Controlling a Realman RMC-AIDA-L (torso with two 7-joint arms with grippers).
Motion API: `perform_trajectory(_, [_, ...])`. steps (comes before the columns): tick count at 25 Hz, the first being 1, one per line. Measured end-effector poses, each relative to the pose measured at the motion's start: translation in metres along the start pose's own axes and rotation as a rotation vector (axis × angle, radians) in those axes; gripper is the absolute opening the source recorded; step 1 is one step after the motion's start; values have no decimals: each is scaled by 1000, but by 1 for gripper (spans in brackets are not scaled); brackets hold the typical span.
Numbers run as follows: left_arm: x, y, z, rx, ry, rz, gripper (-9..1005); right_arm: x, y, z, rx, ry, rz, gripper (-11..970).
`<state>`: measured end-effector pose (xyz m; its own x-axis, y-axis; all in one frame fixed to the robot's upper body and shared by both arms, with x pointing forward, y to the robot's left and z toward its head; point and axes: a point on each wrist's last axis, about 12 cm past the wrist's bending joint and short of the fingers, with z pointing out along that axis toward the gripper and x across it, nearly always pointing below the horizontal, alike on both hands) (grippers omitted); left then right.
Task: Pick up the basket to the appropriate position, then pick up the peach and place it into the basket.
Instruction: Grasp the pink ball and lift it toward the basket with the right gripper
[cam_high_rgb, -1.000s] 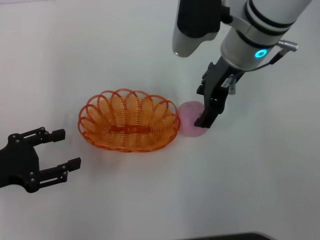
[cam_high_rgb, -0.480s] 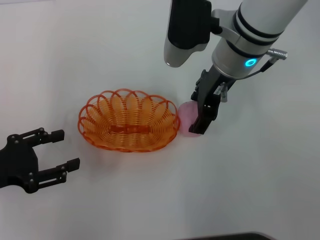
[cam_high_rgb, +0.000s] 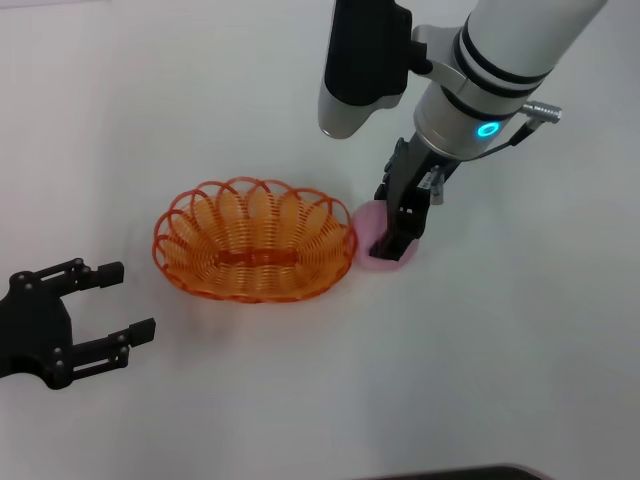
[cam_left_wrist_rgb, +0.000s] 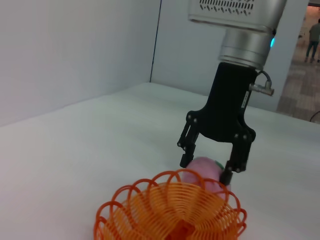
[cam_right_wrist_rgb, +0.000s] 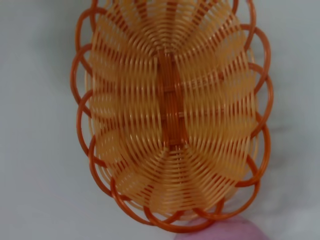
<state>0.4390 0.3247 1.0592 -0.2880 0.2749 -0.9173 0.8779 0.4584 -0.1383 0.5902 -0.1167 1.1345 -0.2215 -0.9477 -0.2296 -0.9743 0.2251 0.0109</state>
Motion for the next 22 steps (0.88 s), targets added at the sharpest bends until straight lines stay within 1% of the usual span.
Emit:
perform_trajectory(3, [2, -1, 0, 5, 12, -3, 745, -1, -1, -1, 4, -6, 19, 879])
perform_trajectory(8, [2, -1, 0, 8, 14, -4, 746, 0, 0, -3, -5, -1, 31, 686])
perform_trajectory(13, [2, -1, 0, 7, 14, -4, 746, 1, 2, -4, -18, 13, 38, 436])
perform_trajectory(18, [2, -1, 0, 8, 14, -4, 746, 3, 2, -14, -26, 10, 58, 344])
perform_trajectory(22, [2, -1, -1, 6, 13, -5, 747, 7, 0, -31, -49, 3, 83, 279])
